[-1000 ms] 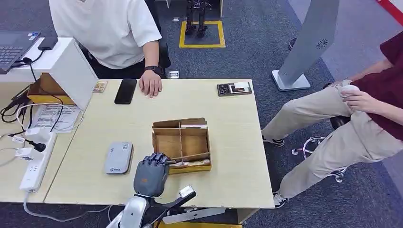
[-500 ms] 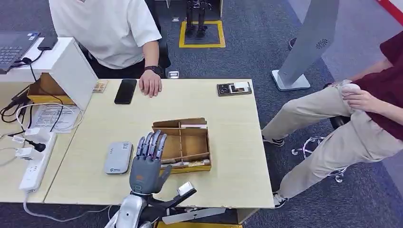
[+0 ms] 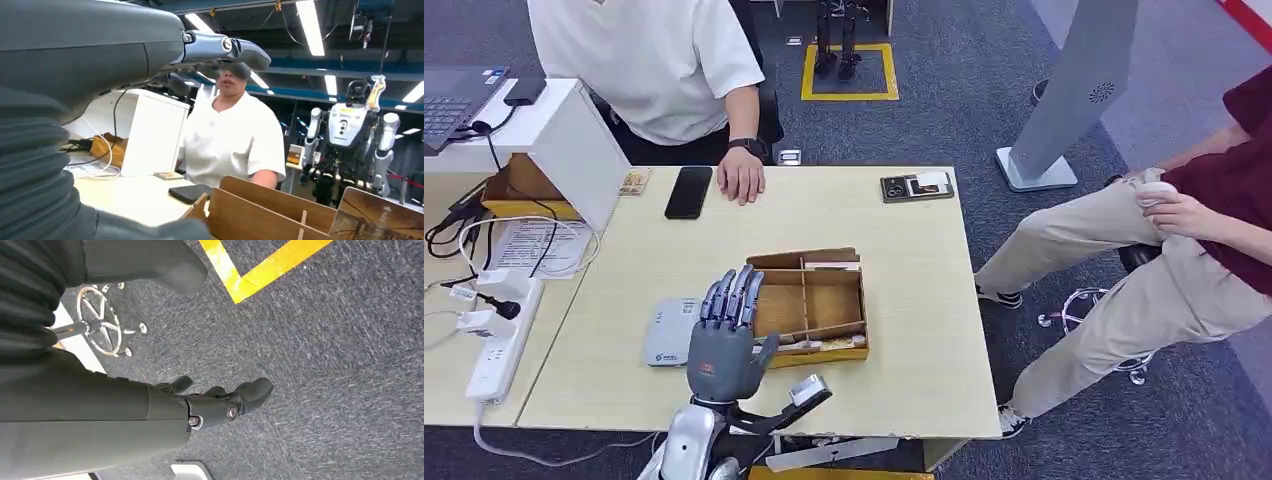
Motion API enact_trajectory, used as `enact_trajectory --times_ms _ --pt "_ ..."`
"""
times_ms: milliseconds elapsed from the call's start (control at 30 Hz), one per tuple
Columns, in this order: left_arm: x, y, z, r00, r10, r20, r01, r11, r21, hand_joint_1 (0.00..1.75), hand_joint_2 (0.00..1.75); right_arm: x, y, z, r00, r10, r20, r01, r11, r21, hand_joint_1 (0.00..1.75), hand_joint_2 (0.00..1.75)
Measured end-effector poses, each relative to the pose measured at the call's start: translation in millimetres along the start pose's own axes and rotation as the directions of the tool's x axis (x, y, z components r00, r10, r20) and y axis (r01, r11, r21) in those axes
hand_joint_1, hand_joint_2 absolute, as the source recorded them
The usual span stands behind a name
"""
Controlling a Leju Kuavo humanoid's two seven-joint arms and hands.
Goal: Pass the card to the sensor for recognition and then transmit it.
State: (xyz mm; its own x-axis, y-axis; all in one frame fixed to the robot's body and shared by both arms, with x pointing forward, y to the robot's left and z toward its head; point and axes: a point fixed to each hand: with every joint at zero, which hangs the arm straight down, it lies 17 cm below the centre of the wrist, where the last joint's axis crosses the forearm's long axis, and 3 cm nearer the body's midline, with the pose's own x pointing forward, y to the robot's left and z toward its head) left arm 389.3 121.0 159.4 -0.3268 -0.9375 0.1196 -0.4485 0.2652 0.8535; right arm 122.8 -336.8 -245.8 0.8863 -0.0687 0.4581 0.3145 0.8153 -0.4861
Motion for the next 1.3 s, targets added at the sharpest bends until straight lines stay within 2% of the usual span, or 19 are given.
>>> enact_trajectory --times_ms 167,367,1300 --pt "-12.9 -1.3 1.9 0.998 -0.009 -0.055 0.009 1.000 -0.005 0.00 1.75 -0.2 0.0 0.0 1.000 0.001 -0.001 -0.001 1.000 0.000 0.00 1.75" --pt "-17.8 -8.3 6.0 0.998 -0.022 -0.058 0.021 0.999 -0.025 0.00 1.75 -0.6 0.0 0.0 1.000 0.000 -0.004 0.000 1.000 0.000 0.00 1.75" --pt "-12.6 -49.1 29.4 0.998 -0.053 0.031 0.057 0.988 -0.141 0.00 1.75 0.3 0.4 0.0 1.000 0.003 0.003 -0.003 1.000 0.003 0.00 1.75"
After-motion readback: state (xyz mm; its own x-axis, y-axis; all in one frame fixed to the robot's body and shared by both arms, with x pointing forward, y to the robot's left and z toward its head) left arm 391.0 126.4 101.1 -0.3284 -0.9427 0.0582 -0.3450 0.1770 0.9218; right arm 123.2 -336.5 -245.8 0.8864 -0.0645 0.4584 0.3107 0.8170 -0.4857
